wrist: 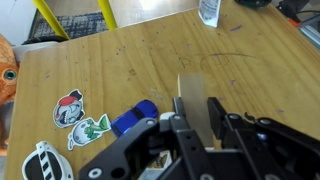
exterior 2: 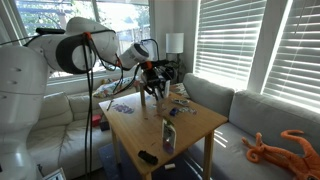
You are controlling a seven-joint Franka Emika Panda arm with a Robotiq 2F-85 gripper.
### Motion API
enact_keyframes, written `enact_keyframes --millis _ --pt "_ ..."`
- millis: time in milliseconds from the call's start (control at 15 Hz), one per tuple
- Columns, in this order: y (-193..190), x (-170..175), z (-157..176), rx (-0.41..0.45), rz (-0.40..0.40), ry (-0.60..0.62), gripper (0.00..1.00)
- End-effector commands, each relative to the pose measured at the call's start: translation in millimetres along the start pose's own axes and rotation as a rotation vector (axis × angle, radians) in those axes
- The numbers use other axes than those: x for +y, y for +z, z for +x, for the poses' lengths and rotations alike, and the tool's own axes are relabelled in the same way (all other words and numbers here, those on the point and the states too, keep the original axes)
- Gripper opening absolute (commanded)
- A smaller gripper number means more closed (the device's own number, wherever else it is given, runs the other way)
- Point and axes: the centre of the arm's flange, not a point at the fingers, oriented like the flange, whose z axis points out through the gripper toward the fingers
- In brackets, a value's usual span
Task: Put the block on top of the two parallel standing blocks
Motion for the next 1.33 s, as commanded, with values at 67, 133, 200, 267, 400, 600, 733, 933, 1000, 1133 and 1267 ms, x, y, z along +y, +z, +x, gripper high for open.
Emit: enact_keyframes --millis 67,133,200,267,400,600,733,933,1000,1133,1267 --pt "3.5 3.9 -5.4 0.012 0.01 -0.022 0.07" --pt "3.0 3.7 -4.9 0.011 0.01 -0.025 0.07" --pt "2.2 3.1 -4.7 0.011 0.01 -0.027 0.07" --pt "0.7 2.0 -5.0 0.012 0.008 -0.028 0.07" --pt "-0.7 0.5 -5.4 0.013 0.009 -0.031 0.07" --pt "-1.5 -1.8 -4.2 0.012 0.012 -0.036 0.07" --pt "-1.7 -1.9 -3.5 0.011 0.017 -0.038 0.55" --pt "-2.9 -2.8 -8.5 0.011 0.016 -0.026 0.76" --pt "-4.9 -4.9 -14.0 0.014 0.011 -0.015 0.82" --pt "-14.2 -15.7 -33.8 0.032 -0.009 0.017 0.96" --pt "-27.6 -32.0 -63.2 0.064 -0.038 0.071 1.0"
